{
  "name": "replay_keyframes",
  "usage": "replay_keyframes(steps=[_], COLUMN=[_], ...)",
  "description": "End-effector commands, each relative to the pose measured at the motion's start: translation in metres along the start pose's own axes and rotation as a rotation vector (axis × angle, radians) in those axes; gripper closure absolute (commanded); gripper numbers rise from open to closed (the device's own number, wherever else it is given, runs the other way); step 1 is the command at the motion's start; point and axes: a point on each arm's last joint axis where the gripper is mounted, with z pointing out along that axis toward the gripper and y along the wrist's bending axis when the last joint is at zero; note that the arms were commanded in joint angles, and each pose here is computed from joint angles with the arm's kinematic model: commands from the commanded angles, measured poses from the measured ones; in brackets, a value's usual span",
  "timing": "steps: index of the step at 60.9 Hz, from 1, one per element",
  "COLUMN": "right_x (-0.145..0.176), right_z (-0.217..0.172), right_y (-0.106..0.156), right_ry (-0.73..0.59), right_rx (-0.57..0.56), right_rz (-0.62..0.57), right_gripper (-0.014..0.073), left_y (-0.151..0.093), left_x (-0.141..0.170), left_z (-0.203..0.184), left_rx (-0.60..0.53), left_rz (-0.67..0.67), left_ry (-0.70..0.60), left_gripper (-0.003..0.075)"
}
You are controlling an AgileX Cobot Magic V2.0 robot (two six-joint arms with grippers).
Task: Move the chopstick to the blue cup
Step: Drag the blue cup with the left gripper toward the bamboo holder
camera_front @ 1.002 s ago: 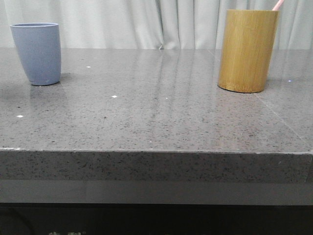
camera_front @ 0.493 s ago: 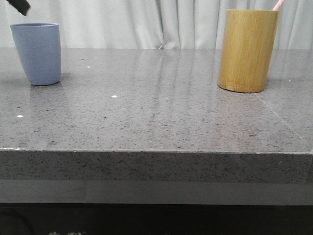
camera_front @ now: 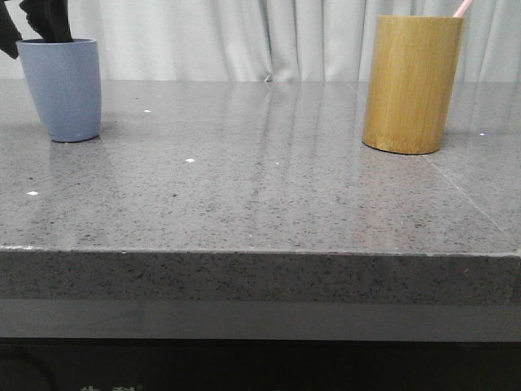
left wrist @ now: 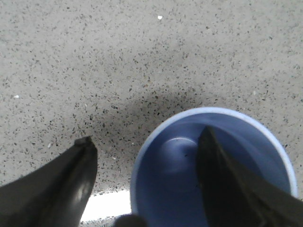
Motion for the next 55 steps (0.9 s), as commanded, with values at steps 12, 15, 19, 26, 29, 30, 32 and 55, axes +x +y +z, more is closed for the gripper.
replay_keyframes(steps=[12,15,19,26,29,30,32,55], right_x=[-0.014,-0.014,-0.014,-0.014,-0.014,-0.014,-0.014,-0.014], right_z=[-0.005,-0.005,-0.005,-0.005,-0.005,-0.005,-0.005,-0.005], right_y=[-0.001,-0.001,-0.001,-0.001,-0.001,-0.001,-0.001,-0.001], right_ry=[-0.095,-0.095,-0.094,-0.089,-0.089,-0.089,-0.089,-0.089], right_rx=[0.01,0.01,0.01,0.01,0.01,0.01,0.01,0.01], right_rz=[-0.014,-0.014,-0.014,-0.014,-0.014,-0.014,-0.014,-0.014], right_gripper=[0.0055,0.0055,0.0055,0.0055,0.0055,0.0055,0.0055,0.0055], left_y=[-0.003,-0.003,-0.003,-0.003,-0.003,-0.003,-0.003,-0.035], left_x=[-0.01,-0.011,-0.011,-0.011,-0.011,-0.011,-0.011,-0.026], left_z=[-0.027,-0.027,-0.027,-0.027,-0.027,-0.027,-0.027,-0.057], left_rx=[-0.006,-0.007,-0.007,-0.007,-0.007,-0.007,-0.007,0.09], left_rz=[0.013,0.013,0.013,0.013,0.013,0.013,0.013,0.045], left_ry=[-0.09,-0.095,-0.097,-0.097,-0.097,-0.097,-0.097,-0.157], left_gripper=[0.0505,0.0562,0.0622,0.072,0.0738,0.0739,0.0739,0.0739])
